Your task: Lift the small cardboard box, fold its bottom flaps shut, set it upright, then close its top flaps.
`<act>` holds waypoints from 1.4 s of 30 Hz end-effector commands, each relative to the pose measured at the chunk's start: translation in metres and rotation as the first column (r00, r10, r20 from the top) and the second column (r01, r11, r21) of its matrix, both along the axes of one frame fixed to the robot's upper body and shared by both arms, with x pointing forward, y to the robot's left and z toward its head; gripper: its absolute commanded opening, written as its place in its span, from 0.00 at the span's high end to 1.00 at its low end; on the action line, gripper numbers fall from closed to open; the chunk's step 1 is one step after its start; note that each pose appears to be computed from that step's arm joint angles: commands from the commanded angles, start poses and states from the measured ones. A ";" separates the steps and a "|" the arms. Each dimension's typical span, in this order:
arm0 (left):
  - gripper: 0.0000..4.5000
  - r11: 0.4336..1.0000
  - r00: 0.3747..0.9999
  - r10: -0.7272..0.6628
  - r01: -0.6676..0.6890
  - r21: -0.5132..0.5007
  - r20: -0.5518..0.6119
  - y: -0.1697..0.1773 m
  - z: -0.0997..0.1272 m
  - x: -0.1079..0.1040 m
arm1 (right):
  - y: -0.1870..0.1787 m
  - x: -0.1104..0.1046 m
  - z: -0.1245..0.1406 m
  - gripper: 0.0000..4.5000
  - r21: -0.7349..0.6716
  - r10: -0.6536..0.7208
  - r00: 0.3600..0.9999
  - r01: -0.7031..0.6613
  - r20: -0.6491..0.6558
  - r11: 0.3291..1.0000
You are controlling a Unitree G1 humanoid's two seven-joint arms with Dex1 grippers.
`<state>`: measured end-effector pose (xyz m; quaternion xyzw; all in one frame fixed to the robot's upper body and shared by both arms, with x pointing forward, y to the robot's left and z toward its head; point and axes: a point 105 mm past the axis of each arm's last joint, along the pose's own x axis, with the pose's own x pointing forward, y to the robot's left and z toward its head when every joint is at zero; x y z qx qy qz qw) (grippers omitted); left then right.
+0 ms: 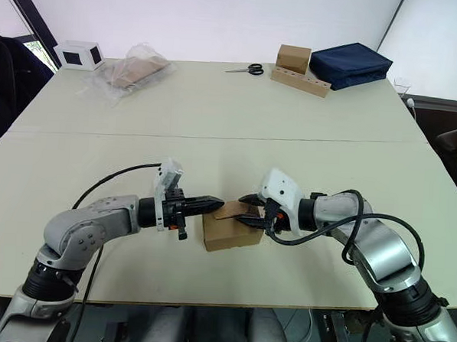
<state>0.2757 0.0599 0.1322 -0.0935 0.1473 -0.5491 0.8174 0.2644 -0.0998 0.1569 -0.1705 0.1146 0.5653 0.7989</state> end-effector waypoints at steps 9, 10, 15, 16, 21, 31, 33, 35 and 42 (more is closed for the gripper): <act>1.00 0.998 0.998 -0.043 0.042 0.041 0.034 0.001 -0.001 -0.009 | -0.001 -0.004 0.018 0.59 0.113 -0.023 0.999 0.026 -0.027 0.993; 1.00 0.999 0.998 -0.050 0.050 0.019 0.032 0.002 0.004 -0.011 | 0.000 -0.004 0.019 0.59 0.131 -0.025 0.999 0.030 -0.034 0.991; 1.00 0.998 0.998 -0.030 0.032 -0.055 0.048 0.009 0.021 -0.016 | 0.002 -0.006 0.021 0.59 0.174 -0.024 0.998 0.035 -0.066 0.984; 1.00 0.998 0.998 -0.021 0.025 -0.059 0.060 0.011 0.023 -0.016 | 0.002 -0.007 0.021 0.59 0.175 -0.023 0.997 0.035 -0.070 0.984; 1.00 0.999 0.992 0.016 -0.011 -0.041 0.127 0.013 0.027 -0.017 | 0.004 -0.011 0.016 0.59 0.180 -0.021 0.996 0.036 -0.087 0.983; 1.00 0.998 0.988 -0.019 0.009 0.067 0.154 0.001 0.007 -0.023 | 0.009 -0.020 -0.001 0.59 0.166 -0.014 0.990 0.037 -0.140 0.985; 1.00 0.995 0.992 -0.027 0.015 0.095 0.126 -0.001 0.000 -0.023 | 0.009 -0.022 -0.008 0.59 0.153 -0.012 0.987 0.037 -0.162 0.988; 1.00 0.992 0.994 -0.031 0.017 0.126 0.109 -0.001 -0.005 -0.022 | 0.010 -0.023 -0.013 0.59 0.138 -0.014 0.983 0.039 -0.182 0.990; 1.00 0.979 0.997 -0.052 0.039 0.198 0.059 -0.001 -0.013 -0.023 | 0.008 -0.021 -0.026 0.59 0.083 -0.041 0.980 0.059 -0.197 0.995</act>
